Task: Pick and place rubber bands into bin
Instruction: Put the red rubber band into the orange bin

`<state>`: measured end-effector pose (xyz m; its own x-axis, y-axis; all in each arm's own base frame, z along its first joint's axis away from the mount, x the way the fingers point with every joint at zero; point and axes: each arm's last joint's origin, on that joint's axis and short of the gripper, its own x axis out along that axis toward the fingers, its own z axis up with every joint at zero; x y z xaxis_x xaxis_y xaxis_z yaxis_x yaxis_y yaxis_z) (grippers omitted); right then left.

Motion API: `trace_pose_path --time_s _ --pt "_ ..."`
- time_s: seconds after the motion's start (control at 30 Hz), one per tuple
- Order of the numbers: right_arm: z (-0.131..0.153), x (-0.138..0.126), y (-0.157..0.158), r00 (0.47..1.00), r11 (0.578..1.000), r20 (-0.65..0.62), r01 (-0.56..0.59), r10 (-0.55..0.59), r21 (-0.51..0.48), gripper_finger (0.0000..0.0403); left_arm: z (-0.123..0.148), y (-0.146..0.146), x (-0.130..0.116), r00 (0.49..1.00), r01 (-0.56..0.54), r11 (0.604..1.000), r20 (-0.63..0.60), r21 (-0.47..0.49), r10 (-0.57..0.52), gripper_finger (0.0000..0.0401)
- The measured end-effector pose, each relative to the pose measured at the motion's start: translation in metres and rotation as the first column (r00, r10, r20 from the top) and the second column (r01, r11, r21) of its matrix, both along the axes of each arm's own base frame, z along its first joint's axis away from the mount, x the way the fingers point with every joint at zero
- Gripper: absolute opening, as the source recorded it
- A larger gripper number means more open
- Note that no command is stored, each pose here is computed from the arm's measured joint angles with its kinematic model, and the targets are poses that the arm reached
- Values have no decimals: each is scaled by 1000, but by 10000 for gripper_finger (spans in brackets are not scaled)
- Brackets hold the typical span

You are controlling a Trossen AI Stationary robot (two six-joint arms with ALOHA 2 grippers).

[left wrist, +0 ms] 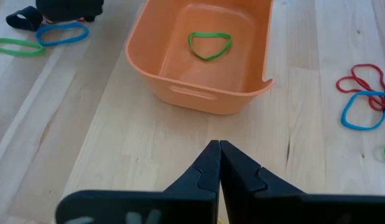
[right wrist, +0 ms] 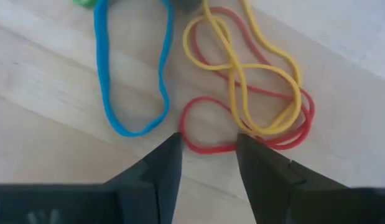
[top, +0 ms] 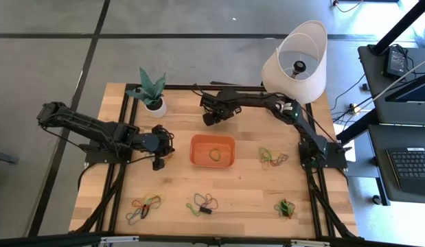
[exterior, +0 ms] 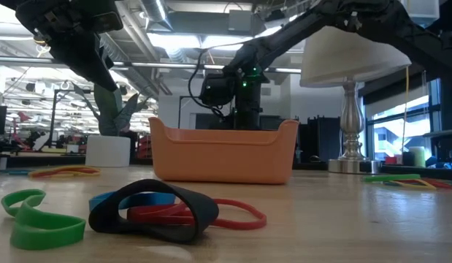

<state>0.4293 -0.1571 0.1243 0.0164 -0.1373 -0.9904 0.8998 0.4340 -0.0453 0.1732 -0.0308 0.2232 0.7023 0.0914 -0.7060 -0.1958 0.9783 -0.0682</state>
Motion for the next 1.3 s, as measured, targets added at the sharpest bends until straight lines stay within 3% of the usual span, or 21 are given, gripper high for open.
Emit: trace_pose_path --time_s 0.2,0.47,0.8,1.13,1.3 --pt "2 4 4 998 998 -2 -58 58 -4 133 0 0 0 1000 0 1000 0 0 0 2" --pt "2 4 5 996 996 -7 -90 90 5 10 0 0 0 1000 0 1000 0 0 0 3" --pt "31 -2 10 992 992 39 -122 121 21 3 0 0 0 1000 -1 1000 0 1 1 5" --pt "106 -17 21 981 987 141 -114 130 -116 2 0 0 0 1000 19 1000 -2 23 -19 4" --pt "143 -29 30 978 965 158 -94 135 -243 1 0 0 0 1000 19 1000 -2 23 -19 5"
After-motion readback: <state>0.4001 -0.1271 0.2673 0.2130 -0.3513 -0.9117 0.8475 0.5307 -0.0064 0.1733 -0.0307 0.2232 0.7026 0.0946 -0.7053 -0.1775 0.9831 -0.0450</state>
